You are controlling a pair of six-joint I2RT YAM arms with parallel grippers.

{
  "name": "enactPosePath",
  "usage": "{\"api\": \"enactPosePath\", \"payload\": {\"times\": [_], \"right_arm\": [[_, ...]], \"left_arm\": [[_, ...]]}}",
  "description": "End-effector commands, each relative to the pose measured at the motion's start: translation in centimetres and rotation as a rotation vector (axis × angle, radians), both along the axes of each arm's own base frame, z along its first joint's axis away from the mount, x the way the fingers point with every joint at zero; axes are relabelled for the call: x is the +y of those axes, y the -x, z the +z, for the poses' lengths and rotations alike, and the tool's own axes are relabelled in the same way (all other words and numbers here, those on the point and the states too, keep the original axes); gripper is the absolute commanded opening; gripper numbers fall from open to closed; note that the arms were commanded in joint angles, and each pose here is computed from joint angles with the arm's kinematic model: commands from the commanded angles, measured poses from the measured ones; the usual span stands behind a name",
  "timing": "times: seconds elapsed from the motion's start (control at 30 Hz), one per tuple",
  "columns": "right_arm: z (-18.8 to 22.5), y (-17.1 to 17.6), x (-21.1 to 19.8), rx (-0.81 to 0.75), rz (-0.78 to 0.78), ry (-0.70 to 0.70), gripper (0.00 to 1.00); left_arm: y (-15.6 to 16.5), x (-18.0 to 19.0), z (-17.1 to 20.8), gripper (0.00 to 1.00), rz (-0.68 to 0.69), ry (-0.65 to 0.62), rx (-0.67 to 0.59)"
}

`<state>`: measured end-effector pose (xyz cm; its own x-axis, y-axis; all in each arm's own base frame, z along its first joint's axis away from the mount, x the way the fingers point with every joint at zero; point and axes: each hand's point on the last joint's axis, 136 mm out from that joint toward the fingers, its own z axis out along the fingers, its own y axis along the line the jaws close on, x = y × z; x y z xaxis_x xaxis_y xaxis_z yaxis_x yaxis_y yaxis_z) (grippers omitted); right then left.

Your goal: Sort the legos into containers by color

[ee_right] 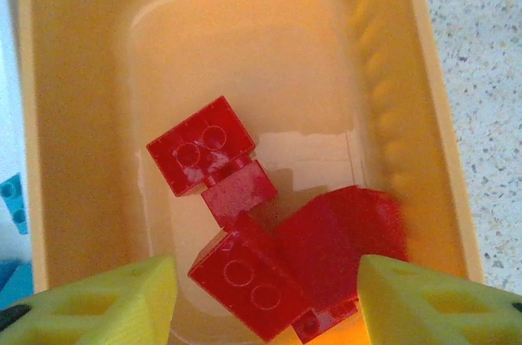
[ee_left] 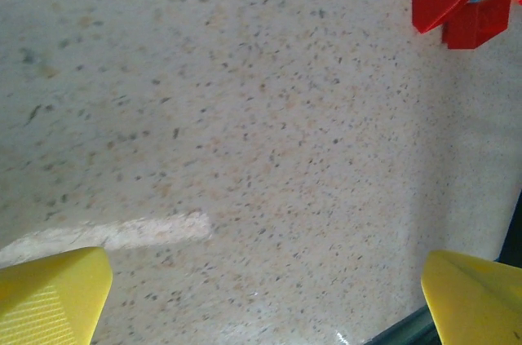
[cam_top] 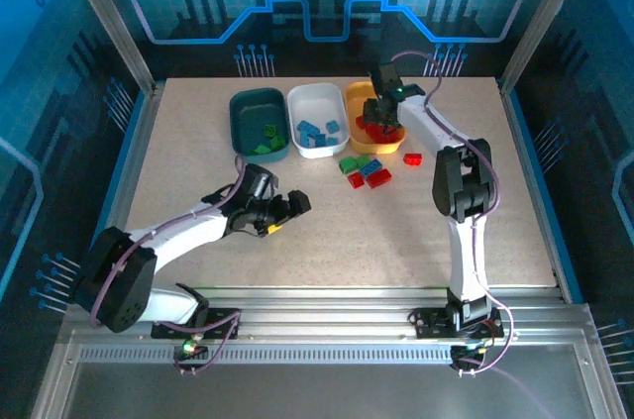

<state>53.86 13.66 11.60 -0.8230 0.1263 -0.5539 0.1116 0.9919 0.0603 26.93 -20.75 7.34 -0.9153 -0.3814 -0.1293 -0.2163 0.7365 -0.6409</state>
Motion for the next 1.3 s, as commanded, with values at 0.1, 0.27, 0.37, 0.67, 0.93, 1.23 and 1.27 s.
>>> {"api": "enactPosePath", "payload": {"times": [0.1,0.27,0.37,0.67,0.93,1.23,1.27], "right_arm": [[3.4,5.3,3.2,-0.079,0.132,-0.001,0.63],[0.5,9.0,7.7,-0.079,0.324,0.062,0.63],[-2.1,9.7,9.1,-0.033,0.379,0.111,0.65],[-5.8,9.6,9.6,0.04,0.387,0.187,0.65],[-7.8,9.4,10.1,0.085,0.403,0.202,0.57],[-8.0,10.3,10.9,0.09,0.415,0.162,0.4],[-7.7,10.4,11.0,0.084,0.416,0.162,0.39]], "left_arm": [[-1.0,-0.4,1.1,0.99,-0.018,-0.015,-0.035],[-1.4,2.6,1.9,0.99,0.067,-0.057,-0.063],[-1.5,5.2,2.5,0.99,0.139,-0.038,-0.063],[0.0,9.4,4.8,0.99,0.219,-0.043,-0.128],[0.4,9.8,5.0,0.99,0.23,-0.031,-0.136],[0.5,10.1,5.2,0.99,0.23,-0.034,-0.138],[0.5,10.1,5.2,0.99,0.228,-0.033,-0.142]]}}
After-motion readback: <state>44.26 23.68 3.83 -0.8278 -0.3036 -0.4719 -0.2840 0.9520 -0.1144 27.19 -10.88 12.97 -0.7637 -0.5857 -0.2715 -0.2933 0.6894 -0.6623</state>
